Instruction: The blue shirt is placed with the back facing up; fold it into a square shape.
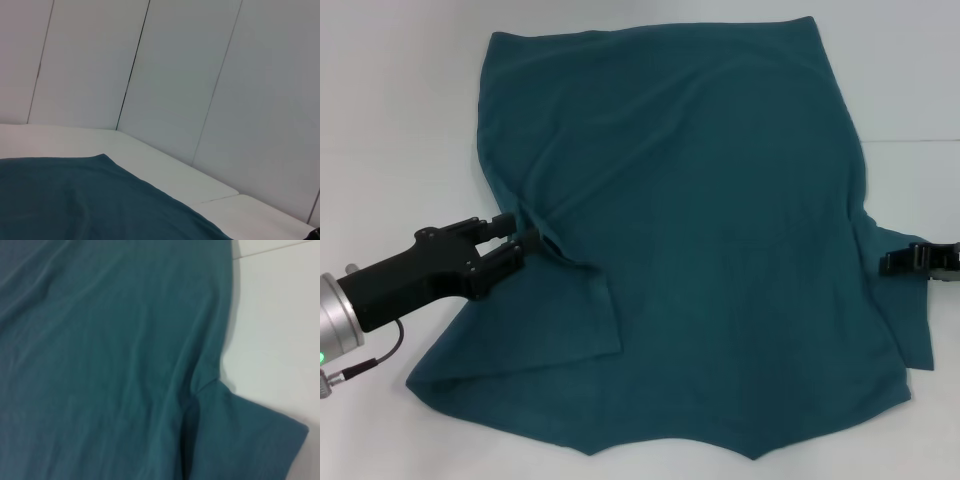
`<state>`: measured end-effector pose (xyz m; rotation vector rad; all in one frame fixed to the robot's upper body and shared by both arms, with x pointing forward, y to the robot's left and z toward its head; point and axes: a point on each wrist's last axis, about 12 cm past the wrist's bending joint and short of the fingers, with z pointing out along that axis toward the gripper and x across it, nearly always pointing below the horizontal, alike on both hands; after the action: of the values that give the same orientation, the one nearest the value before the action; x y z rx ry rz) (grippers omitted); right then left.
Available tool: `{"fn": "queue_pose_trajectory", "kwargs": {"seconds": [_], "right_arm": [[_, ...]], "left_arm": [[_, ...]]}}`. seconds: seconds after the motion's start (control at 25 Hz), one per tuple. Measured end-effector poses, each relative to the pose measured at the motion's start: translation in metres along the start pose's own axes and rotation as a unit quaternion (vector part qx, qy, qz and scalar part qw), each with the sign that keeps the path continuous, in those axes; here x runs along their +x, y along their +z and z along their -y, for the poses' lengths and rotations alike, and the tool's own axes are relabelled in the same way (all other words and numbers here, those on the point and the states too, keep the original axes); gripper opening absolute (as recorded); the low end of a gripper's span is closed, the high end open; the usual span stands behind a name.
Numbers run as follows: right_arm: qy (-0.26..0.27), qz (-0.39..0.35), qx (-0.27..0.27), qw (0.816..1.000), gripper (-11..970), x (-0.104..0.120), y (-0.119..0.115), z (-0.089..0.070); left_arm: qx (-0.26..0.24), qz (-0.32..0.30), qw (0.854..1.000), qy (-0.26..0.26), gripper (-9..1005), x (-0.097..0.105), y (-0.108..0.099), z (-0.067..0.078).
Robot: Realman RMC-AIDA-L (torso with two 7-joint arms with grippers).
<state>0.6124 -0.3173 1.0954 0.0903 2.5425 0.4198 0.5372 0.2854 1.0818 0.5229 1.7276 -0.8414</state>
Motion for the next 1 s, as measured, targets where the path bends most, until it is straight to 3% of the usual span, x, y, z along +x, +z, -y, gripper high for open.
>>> {"fn": "queue_pose_trajectory", "kwargs": {"seconds": [0.4,0.52,0.76,1.0], "right_arm": [[0.000,0.010,-0.009,1.000,384,0.0019,0.0018,0.0021],[-0.005,0.010,-0.008,1.000,178,0.0035,0.0029,0.0039],[-0.010,0.007,-0.006,1.000,12,0.0039,0.0035,0.0059],[-0.021,0.009,-0.010,1.000,17,0.0039,0.0038,0.0019]], "left_arm": [[-0.001,-0.001,1.000,-0.002,440,0.0013,-0.0009,0.0001],[-0.002,-0.001,1.000,-0.002,439,0.0017,-0.0013,0.0001],[-0.002,-0.001,1.000,-0.003,440,0.0022,-0.0017,0.0000],[-0.002,-0.001,1.000,-0.004,440,0.0025,-0.0016,0.0001]]}}
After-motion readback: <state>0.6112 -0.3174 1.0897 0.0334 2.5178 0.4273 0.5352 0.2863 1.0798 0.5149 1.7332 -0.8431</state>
